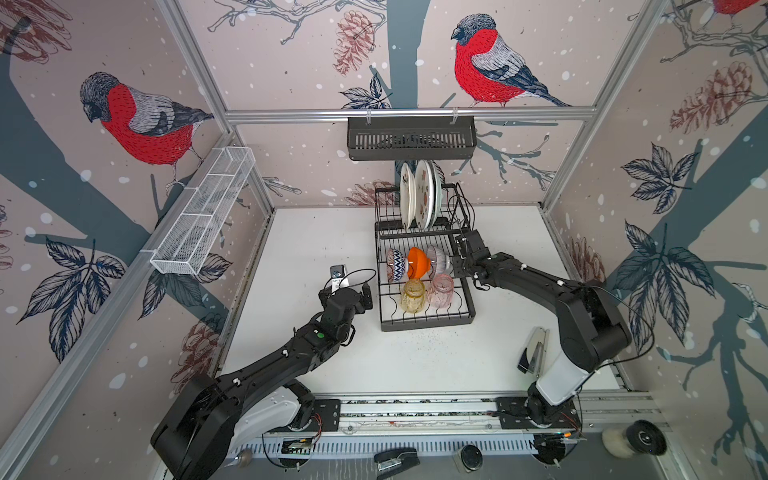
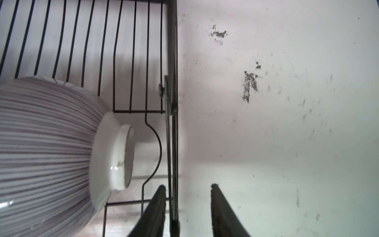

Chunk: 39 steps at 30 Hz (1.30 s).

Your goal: Unload the mixed dishes from the dish rack

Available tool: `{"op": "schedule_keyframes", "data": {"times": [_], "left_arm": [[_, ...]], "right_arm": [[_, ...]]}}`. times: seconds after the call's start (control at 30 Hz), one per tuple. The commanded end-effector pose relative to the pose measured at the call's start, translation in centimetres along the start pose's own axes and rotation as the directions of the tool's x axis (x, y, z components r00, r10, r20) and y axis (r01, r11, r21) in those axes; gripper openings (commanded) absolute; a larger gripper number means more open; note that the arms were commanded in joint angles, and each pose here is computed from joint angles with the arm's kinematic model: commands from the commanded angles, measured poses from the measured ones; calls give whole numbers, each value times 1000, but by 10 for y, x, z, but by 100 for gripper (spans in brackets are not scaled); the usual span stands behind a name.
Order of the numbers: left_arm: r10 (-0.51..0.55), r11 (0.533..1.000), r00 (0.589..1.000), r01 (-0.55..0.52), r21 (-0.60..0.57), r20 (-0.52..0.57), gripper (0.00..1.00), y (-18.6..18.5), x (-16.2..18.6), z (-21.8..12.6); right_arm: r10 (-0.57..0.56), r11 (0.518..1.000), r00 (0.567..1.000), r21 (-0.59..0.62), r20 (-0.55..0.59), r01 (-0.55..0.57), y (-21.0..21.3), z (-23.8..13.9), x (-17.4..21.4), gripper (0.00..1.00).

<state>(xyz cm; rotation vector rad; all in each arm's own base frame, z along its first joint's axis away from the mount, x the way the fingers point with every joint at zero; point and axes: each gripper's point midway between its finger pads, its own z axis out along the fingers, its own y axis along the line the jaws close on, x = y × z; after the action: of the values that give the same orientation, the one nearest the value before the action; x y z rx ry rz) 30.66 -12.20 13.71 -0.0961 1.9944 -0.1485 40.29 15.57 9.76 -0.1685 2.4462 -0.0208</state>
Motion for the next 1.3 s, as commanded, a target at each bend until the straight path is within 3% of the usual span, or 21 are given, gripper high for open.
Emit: {"op": "schedule_keyframes", "data": {"times": [0.0,0.23,0.33,0.9,1.27], "left_arm": [[-13,1000,1000,13,19,20,98,-5,-6,1],[-7,1000,1000,6,17,7,98,-6,-3,4],[-11,1000,1000,11,24,3,98,-7,-2,4],[-10,1000,1000,10,23,1,98,-8,-2,5],[-11,1000,1000,11,15,10,97,-6,-4,3]], "right_arm": [[122,992,992,-39,34,-121,-3,-11,-12,41],[206,962,978,-188,20,-198,11,-46,-6,63],[227,939,973,-272,30,-211,20,-60,-6,66],[157,973,988,-172,5,-154,5,-40,11,64],[90,991,996,-105,13,-88,-4,-24,-14,60]]}}
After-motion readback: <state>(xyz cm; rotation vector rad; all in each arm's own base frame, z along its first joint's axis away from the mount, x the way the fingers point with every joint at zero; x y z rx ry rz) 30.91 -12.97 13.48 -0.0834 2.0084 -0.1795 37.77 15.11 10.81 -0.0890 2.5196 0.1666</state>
